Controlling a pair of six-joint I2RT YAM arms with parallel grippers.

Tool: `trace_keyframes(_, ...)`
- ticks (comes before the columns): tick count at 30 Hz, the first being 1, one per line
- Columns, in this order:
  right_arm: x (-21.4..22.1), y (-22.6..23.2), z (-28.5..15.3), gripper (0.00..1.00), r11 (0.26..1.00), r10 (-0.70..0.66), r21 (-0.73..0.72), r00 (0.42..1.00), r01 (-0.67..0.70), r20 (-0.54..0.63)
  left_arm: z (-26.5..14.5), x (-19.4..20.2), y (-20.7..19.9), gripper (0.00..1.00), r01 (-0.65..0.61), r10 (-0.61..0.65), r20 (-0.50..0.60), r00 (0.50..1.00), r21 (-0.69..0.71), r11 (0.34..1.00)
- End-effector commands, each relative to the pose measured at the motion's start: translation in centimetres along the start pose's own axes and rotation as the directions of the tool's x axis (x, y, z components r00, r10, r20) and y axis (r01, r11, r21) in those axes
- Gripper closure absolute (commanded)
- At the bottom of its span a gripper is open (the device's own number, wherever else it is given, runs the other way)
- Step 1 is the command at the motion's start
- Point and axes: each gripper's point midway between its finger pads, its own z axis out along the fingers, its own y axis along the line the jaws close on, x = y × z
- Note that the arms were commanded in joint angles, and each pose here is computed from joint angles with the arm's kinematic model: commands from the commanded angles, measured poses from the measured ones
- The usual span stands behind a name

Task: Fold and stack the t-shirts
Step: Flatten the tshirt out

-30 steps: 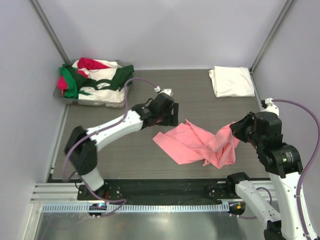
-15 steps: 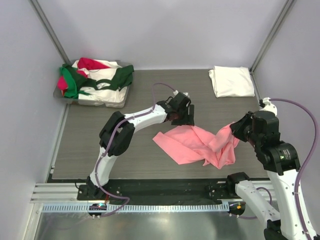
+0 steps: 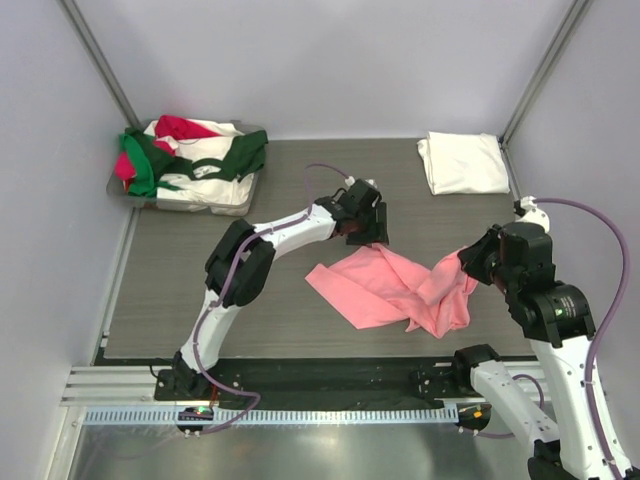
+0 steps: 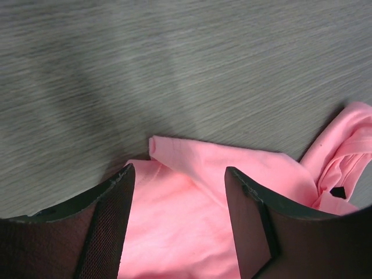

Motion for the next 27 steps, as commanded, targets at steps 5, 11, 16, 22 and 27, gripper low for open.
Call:
trace_keyframes(5, -0.6, 0.4, 0.4, 0.99, 1.000, -0.003, -0.021, 1.000, 0.004, 0.030, 0.0, -1.9, -1.4, 0.40, 0.010, -0.012, 0.032, 0.999, 0.061, 0.998)
trace_keyframes(11, 0.3, 0.2, 1.0, 0.99, 1.000, -0.003, -0.017, 1.000, 0.003, 0.008, 1.1, -0.9, -1.4, 0.48, 0.035, -0.035, -0.005, 0.999, 0.083, 0.996)
trace_keyframes(16, 0.7, -0.2, 1.3, 0.99, 1.000, -0.005, -0.008, 1.000, 0.005, 0.002, 1.6, -0.9, -1.6, 0.59, 0.044, -0.044, -0.006, 0.999, 0.093, 0.995)
trace_keyframes(22, 0.7, -0.3, 1.4, 0.99, 1.000, -0.010, 0.000, 1.000, 0.010, 0.005, 1.2, -2.7, -2.6, 0.95, 0.088, -0.091, 0.014, 0.996, 0.127, 0.988)
trace_keyframes(27, -0.1, 0.1, 0.9, 0.99, 1.000, -0.006, -0.012, 1.000, 0.006, 0.025, -1.7, -5.4, -3.2, 1.00, 0.116, -0.126, 0.060, 0.990, 0.152, 0.982)
